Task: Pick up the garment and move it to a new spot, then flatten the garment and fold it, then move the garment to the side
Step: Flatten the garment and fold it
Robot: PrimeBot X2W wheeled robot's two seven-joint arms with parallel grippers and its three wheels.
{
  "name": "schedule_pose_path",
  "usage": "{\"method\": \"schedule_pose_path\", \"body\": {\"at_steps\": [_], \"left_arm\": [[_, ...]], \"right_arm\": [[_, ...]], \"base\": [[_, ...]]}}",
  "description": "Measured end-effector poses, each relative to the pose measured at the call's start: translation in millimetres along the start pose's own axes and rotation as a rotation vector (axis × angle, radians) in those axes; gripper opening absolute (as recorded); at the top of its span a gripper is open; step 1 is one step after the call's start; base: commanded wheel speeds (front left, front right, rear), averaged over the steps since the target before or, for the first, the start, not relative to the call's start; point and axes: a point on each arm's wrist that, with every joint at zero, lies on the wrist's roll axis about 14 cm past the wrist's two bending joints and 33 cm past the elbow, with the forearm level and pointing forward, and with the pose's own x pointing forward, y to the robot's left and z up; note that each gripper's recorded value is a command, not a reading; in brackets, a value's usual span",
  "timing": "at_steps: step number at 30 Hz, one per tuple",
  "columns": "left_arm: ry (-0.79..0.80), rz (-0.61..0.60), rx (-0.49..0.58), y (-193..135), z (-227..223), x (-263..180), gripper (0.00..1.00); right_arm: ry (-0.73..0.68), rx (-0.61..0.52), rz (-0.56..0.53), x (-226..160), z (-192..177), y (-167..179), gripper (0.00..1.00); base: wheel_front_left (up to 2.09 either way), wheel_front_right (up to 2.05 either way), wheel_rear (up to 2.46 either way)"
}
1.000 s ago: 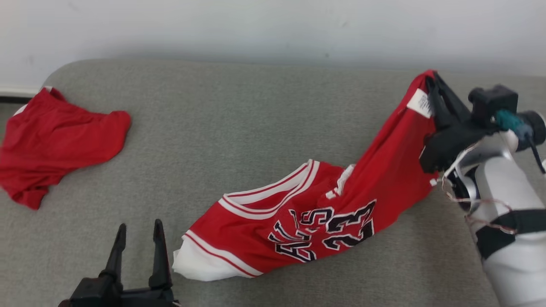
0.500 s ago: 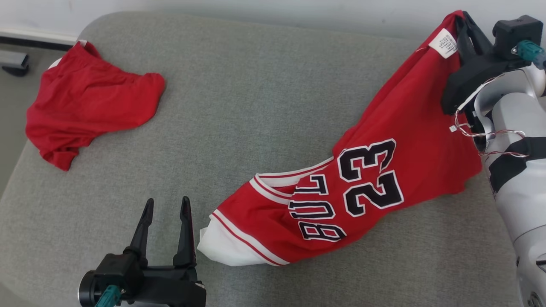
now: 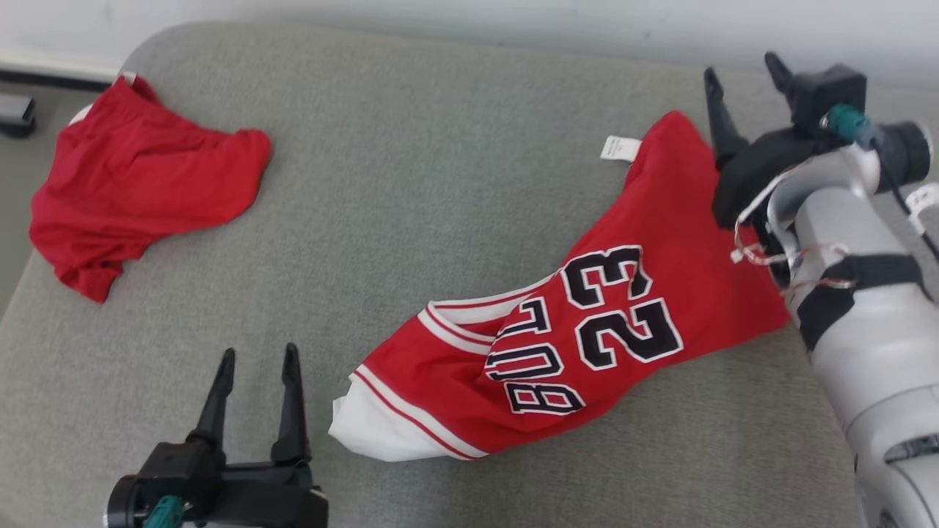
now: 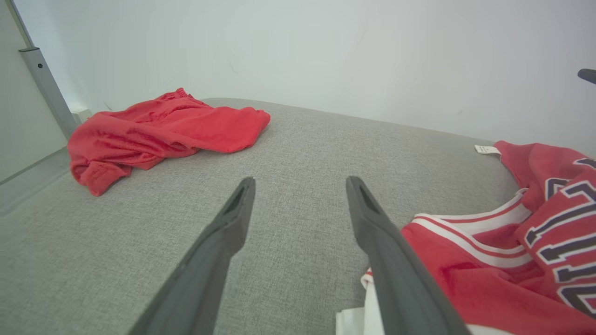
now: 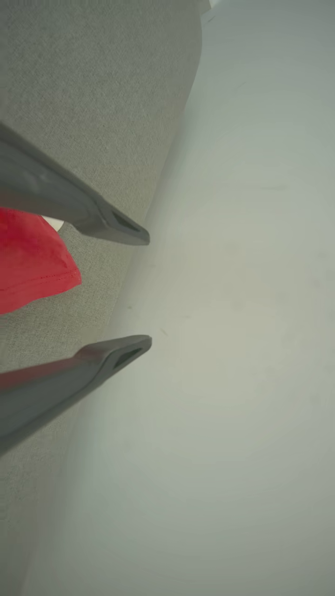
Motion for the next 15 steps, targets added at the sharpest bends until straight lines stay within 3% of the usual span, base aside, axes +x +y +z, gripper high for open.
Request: {"method": "schedule_pose_path", "body": {"at_steps": [6,15], "left_arm": [[-0.030,-0.005,0.019,5,10,-6,1.00],[-0.059,-0.041,0.042,1,18,-10,1.00]], "right_arm": [[-0.008,0.000,-0.045,-41,-9,-21,1.00],[0.066,0.052,-0.129,-120,-58,-47,1.00]], "base": [[0.00,0.00,0.00],[0.00,0.00,0.00]]}}
